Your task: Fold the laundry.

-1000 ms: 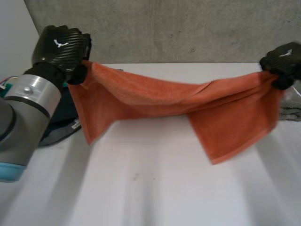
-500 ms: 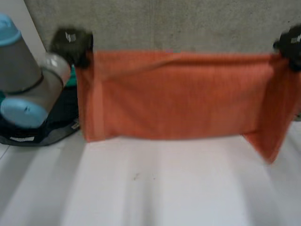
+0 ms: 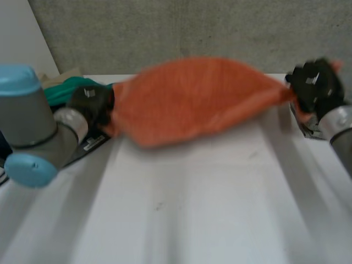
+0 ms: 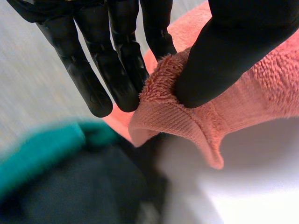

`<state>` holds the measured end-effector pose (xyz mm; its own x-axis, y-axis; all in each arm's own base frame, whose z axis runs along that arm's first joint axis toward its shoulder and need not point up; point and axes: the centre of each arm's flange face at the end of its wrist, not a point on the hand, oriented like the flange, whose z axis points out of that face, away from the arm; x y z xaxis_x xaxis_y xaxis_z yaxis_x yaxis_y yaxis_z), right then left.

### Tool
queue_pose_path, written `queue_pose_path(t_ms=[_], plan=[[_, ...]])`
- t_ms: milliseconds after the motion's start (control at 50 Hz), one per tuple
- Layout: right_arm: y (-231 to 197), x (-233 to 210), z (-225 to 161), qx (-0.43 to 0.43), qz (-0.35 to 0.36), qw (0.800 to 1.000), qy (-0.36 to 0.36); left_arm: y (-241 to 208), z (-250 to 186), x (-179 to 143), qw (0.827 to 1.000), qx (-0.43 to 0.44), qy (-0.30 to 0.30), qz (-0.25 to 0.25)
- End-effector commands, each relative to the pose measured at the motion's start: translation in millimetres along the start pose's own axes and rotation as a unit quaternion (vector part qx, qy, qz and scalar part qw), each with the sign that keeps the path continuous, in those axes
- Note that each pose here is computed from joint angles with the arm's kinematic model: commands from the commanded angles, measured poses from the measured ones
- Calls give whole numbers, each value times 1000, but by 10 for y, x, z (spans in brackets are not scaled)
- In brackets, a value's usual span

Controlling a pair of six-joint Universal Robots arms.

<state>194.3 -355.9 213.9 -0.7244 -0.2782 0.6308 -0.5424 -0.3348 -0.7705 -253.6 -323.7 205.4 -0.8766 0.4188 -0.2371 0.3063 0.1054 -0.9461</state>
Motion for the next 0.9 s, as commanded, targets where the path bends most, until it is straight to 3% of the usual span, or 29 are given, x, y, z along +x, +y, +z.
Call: queue_pose_path(t_ms=[20,320,580,800,900], plan=[[434,-380,-250,-68,11,996,-62,545,-57,141,995,-95,26,-4],[600,-338,-376,-107,3,992,-63,550,87,191,997,-77,33,-2],[603,-356,-418,-121,10,990,-73,352,-736,300,999,-33,41,8],[606,-368,-424,-122,11,990,-75,648,-748,414,994,-43,54,83],[604,-375,-428,-122,11,990,-76,769,-598,438,992,-59,60,90]])
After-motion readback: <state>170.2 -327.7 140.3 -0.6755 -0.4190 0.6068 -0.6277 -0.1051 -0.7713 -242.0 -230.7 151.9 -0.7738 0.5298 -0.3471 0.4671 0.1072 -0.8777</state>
